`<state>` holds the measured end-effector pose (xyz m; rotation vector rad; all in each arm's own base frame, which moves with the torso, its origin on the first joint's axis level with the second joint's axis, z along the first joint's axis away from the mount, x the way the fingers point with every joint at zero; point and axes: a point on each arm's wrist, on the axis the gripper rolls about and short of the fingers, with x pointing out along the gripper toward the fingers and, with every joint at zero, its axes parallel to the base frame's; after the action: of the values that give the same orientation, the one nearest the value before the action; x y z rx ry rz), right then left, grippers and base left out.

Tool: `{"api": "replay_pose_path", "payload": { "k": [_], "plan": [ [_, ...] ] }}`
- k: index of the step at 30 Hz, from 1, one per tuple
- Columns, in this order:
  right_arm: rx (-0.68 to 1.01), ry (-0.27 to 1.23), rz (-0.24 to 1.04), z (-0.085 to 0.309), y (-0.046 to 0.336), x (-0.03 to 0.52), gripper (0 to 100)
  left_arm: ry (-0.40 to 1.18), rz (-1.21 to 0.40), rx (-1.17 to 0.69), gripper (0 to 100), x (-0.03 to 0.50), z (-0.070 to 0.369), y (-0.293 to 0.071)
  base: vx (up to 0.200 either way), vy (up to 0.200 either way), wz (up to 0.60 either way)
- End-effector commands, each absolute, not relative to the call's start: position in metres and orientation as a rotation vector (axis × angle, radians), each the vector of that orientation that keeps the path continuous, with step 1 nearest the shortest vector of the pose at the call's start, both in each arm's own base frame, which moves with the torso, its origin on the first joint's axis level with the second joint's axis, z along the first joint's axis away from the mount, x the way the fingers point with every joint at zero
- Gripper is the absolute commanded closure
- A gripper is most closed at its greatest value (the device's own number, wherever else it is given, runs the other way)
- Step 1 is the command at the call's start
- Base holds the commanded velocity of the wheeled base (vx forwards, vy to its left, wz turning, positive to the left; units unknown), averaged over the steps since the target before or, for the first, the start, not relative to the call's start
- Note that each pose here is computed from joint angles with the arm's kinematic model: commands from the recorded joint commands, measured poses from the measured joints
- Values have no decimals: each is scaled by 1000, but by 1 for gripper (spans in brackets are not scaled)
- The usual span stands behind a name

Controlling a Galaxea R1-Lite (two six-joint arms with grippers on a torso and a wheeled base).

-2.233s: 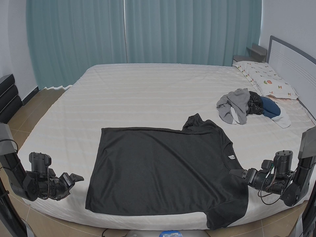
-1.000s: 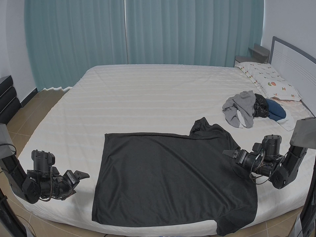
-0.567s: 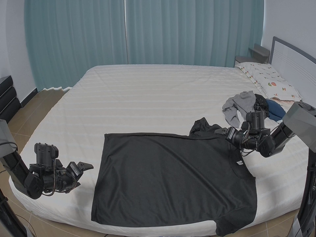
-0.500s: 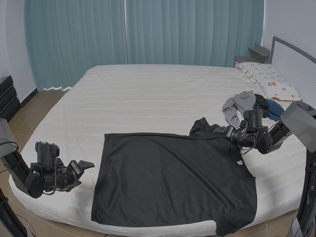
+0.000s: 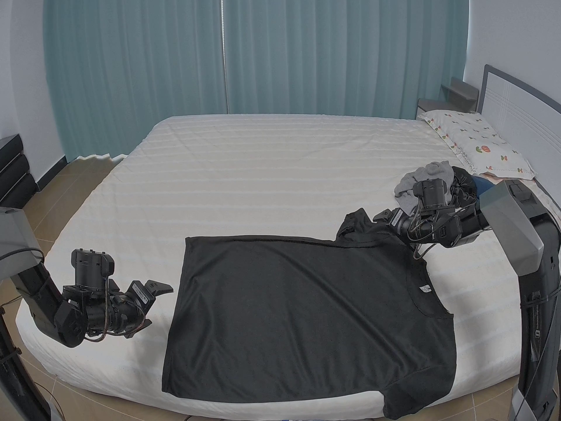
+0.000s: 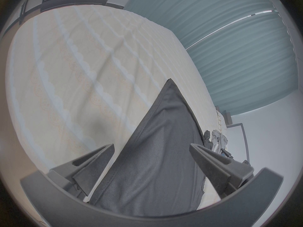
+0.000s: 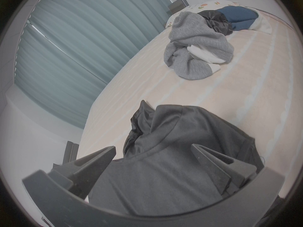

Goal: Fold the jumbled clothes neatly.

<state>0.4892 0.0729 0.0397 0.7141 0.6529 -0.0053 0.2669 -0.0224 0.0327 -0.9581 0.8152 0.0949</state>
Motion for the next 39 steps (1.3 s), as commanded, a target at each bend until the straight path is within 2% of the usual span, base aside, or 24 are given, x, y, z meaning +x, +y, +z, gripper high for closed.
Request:
{"api": "replay_pose_path", "payload": {
  "k": [1, 8, 21, 22, 30, 39],
  "plan": [
    [684, 631, 6, 41, 73, 499, 0, 829, 106, -961, 0, 268, 28, -22, 0, 0, 0],
    [511, 632, 40, 29, 67, 501, 0, 847, 118, -975, 0, 274, 21, -24, 0, 0, 0],
    [401, 584, 80, 1, 68, 521, 0, 845, 126, -994, 0, 276, 20, -24, 0, 0, 0],
    [394, 580, 83, -1, 68, 523, 100, 847, 128, -995, 0, 276, 19, -24, 0, 0, 0],
    [366, 531, 58, -4, 64, 535, 100, 847, 128, -995, 0, 276, 19, -24, 0, 0, 0],
    [436, 426, 27, 9, 48, 549, 100, 828, 118, -996, 0, 281, 22, -24, 0, 0, 0]
  ]
}}
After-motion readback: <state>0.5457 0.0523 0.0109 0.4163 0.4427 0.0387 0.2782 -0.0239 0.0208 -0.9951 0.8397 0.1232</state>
